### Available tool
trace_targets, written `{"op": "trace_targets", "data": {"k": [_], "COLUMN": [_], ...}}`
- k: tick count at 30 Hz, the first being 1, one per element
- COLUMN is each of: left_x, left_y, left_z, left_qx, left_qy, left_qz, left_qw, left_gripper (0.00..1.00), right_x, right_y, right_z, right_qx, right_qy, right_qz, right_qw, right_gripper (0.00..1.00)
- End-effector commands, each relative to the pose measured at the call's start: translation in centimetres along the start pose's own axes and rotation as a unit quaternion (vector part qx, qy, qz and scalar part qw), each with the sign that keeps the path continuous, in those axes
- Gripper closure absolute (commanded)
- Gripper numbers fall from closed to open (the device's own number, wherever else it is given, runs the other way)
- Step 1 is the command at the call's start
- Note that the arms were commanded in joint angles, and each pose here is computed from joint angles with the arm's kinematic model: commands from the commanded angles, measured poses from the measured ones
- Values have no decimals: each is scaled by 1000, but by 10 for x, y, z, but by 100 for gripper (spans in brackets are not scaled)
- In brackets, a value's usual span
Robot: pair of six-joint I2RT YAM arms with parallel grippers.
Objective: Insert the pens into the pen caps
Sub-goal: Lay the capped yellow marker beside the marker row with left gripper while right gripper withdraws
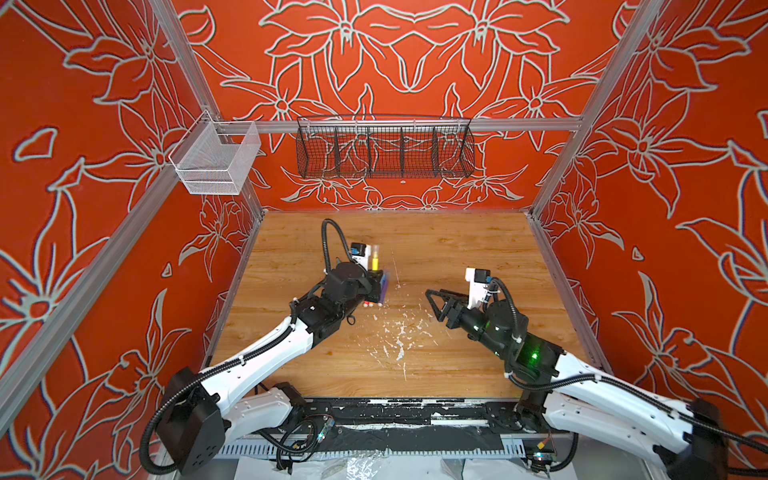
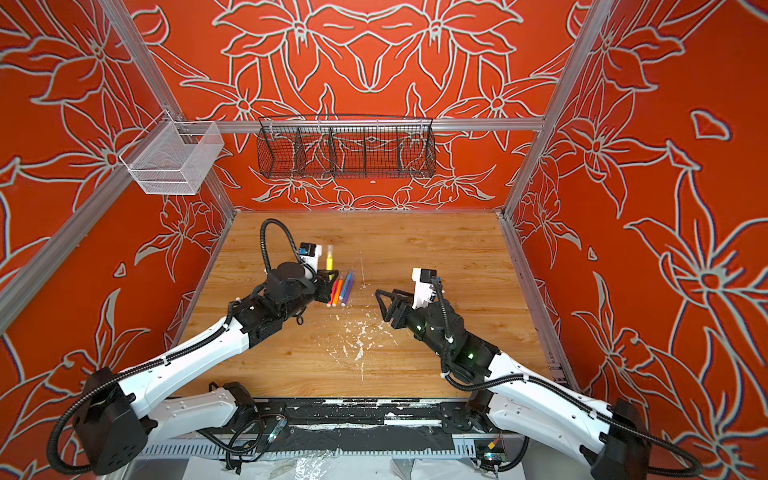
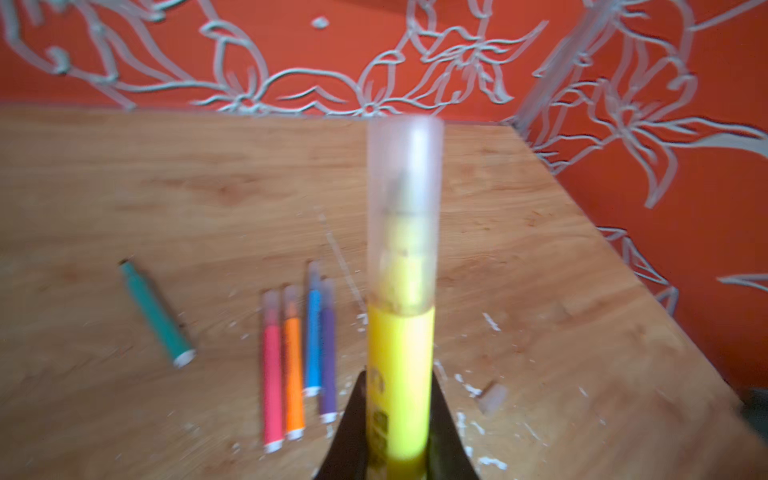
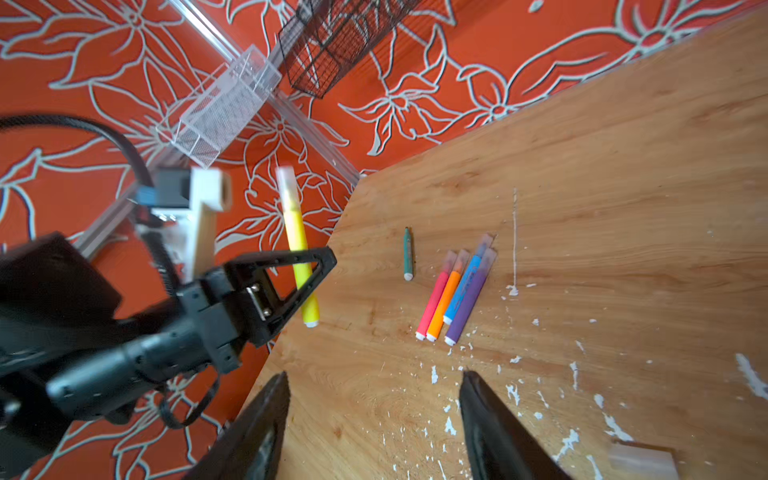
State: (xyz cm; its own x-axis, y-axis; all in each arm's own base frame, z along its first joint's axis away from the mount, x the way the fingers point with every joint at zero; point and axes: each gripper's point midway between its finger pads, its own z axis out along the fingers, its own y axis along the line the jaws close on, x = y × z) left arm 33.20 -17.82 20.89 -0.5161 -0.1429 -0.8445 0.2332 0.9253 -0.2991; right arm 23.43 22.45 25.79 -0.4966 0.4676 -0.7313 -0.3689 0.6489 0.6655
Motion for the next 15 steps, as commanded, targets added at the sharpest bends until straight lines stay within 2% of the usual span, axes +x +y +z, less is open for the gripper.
{"op": "trace_targets", "data": {"k": [1,3,5,8,15], "left_x": [21,29,33,37,51], "left_y": [36,53,58,54,69], "left_z": [8,19,31,46,64], "left_qx": [-44,-79,-82,-77,-123], "left_qy": [25,51,89,128,183], "left_qz": [-25,-37,-59,-49,-38], "left_qw": [998,995,991,988,975], "left_gripper": [100,100,100,100,100], "right_x": [9,13,15,17,22], "right_y": [-46,-65,-93,-99,-110], "right_z": [-3,0,1,12,24], "right_qx": [94,132,194,200,211], "right_qy": [-1,-7,-4,29,68], "right_qz": [-62,-103,-92,-85,-66], "right_qw": [994,986,977,976,973], "right_gripper": [30,30,26,27,26]}}
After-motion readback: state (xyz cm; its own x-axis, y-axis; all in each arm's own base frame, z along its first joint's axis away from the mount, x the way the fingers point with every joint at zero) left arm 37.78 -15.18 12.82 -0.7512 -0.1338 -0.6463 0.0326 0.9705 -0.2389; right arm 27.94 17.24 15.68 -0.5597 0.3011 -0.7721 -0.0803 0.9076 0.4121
